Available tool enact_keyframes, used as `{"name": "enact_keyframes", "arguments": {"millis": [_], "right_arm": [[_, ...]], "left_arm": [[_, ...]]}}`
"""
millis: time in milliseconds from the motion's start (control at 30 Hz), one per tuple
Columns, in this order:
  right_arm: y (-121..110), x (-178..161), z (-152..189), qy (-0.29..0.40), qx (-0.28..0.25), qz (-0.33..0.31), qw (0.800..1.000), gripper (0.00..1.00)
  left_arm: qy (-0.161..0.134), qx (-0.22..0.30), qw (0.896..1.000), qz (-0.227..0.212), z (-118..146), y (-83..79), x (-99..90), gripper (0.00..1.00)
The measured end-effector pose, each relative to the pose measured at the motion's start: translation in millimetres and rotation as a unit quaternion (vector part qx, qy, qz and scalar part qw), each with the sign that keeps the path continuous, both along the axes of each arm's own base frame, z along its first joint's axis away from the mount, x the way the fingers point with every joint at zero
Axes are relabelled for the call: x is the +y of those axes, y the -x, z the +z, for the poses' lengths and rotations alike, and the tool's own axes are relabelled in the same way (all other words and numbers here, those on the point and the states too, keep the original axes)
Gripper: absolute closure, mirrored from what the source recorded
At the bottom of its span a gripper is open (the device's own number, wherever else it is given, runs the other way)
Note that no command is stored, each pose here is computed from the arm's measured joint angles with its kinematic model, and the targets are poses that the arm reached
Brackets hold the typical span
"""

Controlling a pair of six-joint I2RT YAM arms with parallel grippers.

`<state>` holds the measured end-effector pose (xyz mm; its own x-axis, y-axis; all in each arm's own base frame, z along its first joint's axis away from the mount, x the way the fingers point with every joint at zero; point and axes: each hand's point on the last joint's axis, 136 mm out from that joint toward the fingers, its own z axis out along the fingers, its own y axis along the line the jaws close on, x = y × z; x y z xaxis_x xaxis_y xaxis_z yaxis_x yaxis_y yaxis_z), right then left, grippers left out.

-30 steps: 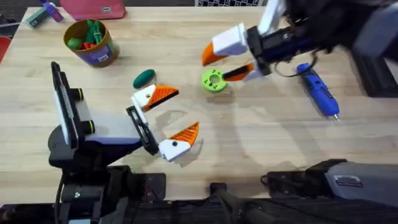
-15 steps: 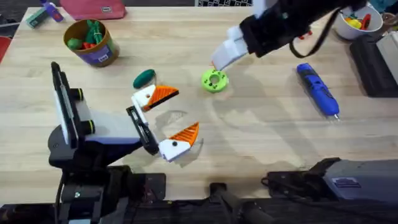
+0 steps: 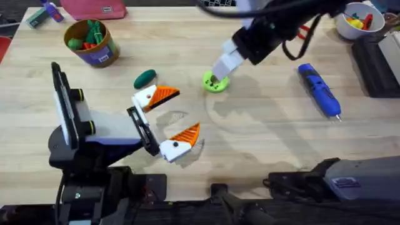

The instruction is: Pick up the gripper from the table and insert it into the empty holder that is missing its gripper. Then pick up a screw, insert it into the mounting hole, and use the screwdriver to tighten it. Finally, clean up the table by picking up the vegetable and placing it into the bucket.

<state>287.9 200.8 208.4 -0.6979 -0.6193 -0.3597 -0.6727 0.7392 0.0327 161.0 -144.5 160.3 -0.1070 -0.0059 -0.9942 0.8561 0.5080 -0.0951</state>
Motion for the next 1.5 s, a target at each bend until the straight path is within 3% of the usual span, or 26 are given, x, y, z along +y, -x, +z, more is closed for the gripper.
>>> {"name": "enact_keyframes", "arguments": {"millis": [400, 600, 733, 900, 1267, 1500], "right_arm": [[-12, 19, -68, 0.067, 0.048, 0.102, 0.991, 0.155], [-21, 32, -93, 0.076, 0.050, 0.134, 0.987, 0.305], [-22, 32, -108, 0.086, 0.065, 0.139, 0.984, 0.430], [-27, 35, -126, 0.090, 0.075, 0.139, 0.983, 0.502], [-35, 37, -136, 0.100, 0.067, 0.127, 0.985, 0.630], [-38, 36, -147, 0.114, 0.070, 0.119, 0.984, 0.650]], "left_arm": [[0.000, 0.000, 1.000, 0.000, 0, 0.0, 0.0, 0.013], [0.000, 0.000, 1.000, 0.000, 0, 0.0, 0.0, 0.014], [0.000, 0.000, 1.000, 0.000, 0, 0.0, 0.0, 0.013], [0.000, 0.000, 1.000, 0.000, 0, 0.0, 0.0, 0.013], [0.000, 0.000, 1.000, 0.000, 0, 0.0, 0.0, 0.013], [0.000, 0.000, 1.000, 0.000, 0, 0.0, 0.0, 0.013]]}}
